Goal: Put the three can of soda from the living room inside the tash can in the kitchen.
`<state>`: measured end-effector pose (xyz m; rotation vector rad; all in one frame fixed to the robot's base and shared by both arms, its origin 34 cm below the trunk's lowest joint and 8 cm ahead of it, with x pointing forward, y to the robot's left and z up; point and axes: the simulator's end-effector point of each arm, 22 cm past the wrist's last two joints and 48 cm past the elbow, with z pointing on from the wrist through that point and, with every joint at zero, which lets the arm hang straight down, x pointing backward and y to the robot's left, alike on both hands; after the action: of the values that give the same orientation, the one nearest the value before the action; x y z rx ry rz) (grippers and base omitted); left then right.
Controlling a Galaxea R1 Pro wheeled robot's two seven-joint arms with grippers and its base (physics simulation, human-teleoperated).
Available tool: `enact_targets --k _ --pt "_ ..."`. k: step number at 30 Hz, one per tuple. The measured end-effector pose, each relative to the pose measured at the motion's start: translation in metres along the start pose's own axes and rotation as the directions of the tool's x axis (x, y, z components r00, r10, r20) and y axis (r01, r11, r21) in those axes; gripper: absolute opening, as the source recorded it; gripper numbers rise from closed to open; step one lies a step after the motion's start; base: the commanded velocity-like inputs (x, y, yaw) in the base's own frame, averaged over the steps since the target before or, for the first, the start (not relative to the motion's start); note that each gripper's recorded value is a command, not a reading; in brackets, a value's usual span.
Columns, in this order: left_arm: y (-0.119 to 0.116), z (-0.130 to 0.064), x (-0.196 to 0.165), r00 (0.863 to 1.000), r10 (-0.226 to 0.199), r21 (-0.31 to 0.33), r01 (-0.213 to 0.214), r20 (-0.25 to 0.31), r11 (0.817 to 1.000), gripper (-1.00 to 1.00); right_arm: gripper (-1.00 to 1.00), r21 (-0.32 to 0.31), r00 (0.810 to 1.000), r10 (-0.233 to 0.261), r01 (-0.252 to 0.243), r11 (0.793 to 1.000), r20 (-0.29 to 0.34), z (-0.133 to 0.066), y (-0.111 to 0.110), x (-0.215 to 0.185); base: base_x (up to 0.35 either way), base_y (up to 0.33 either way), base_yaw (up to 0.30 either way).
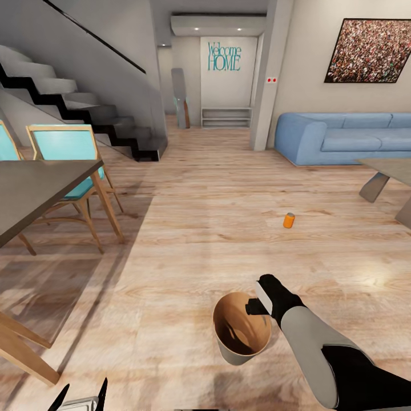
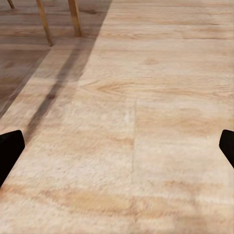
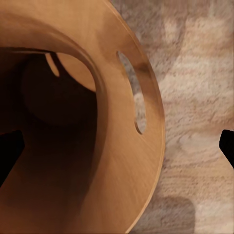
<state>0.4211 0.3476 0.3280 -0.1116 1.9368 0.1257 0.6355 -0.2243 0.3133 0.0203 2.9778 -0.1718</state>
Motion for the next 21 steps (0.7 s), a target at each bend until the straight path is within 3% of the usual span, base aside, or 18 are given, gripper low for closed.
enact_targets --k 21 --pt "0.0001 0.0002 -0.0007 1.000 0.000 0.000 0.000 0.002 1.000 1.00 1.00 0.000 1.000 0.000 0.000 1.000 0.003 0.0016 0.0004 0.0007 -0.058 -0.070 0.000"
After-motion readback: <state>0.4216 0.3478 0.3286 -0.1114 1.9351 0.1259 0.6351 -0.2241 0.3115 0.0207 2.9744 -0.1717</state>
